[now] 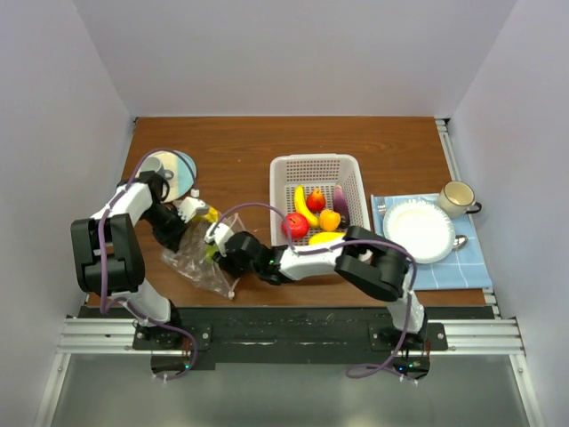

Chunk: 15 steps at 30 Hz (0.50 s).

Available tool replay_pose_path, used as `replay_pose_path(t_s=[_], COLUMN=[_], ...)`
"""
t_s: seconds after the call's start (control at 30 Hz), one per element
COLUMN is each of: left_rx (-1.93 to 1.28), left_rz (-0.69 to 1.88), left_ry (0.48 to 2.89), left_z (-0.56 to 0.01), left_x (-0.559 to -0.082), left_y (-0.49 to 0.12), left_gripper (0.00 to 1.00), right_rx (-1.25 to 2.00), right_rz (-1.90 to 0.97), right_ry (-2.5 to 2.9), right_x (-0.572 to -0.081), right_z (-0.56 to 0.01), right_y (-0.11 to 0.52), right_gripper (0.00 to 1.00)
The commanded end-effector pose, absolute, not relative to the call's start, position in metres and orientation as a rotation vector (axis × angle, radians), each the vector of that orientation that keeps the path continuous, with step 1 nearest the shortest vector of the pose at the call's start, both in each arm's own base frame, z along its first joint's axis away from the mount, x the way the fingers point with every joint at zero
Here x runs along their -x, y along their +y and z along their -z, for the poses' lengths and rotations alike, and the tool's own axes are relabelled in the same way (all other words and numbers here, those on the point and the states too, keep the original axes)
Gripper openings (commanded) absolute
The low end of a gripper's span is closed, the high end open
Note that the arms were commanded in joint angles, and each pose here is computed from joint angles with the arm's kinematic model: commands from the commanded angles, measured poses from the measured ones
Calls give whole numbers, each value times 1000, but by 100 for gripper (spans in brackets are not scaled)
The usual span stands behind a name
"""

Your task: Open the zip-top bag and remove the fake food

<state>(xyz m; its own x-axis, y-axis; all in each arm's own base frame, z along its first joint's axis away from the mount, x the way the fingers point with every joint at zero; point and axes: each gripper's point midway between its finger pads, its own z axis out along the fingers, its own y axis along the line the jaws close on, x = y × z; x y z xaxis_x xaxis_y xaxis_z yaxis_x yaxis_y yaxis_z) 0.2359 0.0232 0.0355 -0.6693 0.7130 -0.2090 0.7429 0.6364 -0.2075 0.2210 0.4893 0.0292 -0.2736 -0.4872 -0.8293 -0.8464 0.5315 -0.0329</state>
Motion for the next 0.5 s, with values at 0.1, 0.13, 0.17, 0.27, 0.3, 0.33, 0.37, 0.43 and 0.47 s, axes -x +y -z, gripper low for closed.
replay_pose_path(t_s=[0.1, 0.13, 0.17, 0.27, 0.3, 0.33, 0.37, 0.43, 0.47], left_rx=[-1042, -1038, -1036, -1042, -1041, -1038, -1034, -1032, -1032], left_rz=[210, 210, 213, 212, 210, 203, 202, 203, 207], left_ry=[2772, 2774, 2777, 2771, 2769, 2763, 2764, 2755, 2757], left_z=[-38, -38, -37, -40, -41, -43, -43, -46, -46], left_x=[-277, -278, -278, -278, -279, -280, -280, -281, -281], left_y=[42, 42, 42, 41, 41, 42, 42, 41, 40], left_gripper=[0, 0, 0, 0, 0, 0, 0, 0, 0], right_rx=[1006, 997, 945, 893, 849, 832, 811, 739, 707], right_rz=[-495, -463, -447, -377, -344, -306, -290, -235, -206], right_ry=[1944, 1968, 1955, 1986, 1963, 1967, 1960, 1935, 1927], right_x=[-209, -209, -211, -210, -214, -216, -217, -224, -227], right_z=[-97, -99, -116, -123, -136, -139, -145, -160, -163], right_y=[429, 417, 408, 378, 364, 354, 349, 331, 324], right_gripper=[19, 19, 19, 19, 19, 20, 20, 20, 20])
